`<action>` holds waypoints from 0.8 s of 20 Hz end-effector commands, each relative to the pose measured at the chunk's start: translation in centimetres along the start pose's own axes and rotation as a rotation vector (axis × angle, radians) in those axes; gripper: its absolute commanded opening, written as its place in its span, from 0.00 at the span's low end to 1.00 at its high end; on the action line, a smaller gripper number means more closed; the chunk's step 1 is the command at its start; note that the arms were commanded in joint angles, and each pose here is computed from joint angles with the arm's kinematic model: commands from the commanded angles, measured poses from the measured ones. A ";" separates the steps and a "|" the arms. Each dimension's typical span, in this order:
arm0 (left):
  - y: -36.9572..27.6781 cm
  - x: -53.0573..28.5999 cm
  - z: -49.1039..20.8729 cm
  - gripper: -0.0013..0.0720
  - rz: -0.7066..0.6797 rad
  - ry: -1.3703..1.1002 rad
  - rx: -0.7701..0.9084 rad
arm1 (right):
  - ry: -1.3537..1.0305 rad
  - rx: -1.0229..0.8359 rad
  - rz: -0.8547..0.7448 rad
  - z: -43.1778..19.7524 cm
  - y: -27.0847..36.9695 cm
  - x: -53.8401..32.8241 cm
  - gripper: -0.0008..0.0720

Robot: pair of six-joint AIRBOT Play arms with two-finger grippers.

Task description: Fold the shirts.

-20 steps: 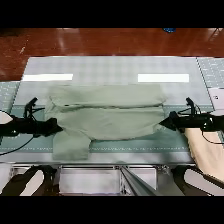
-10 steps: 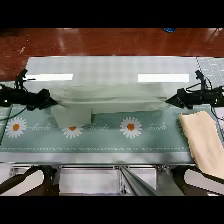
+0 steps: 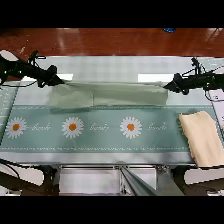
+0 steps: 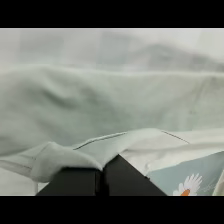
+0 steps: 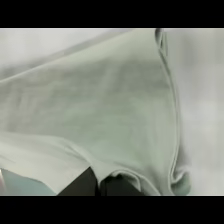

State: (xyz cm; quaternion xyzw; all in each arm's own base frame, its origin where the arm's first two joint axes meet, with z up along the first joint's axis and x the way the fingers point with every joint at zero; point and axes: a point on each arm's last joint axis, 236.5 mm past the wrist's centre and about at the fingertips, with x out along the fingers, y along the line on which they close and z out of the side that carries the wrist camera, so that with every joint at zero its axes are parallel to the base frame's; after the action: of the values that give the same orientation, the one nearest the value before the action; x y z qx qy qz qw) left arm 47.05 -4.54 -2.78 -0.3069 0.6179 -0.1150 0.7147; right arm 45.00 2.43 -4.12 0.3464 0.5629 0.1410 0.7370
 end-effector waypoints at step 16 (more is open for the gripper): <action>0.2 -14.9 5.4 0.71 0.255 -0.560 0.132 | 0.000 0.140 -0.181 0.8 -8.8 -5.6 0.58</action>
State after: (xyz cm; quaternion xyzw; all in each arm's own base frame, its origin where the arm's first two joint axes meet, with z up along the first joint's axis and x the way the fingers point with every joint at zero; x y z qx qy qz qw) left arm 48.62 5.19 4.58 -0.2233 0.5336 -0.0003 0.8157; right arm 43.78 -7.95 -3.96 0.3330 0.5851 0.0486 0.7378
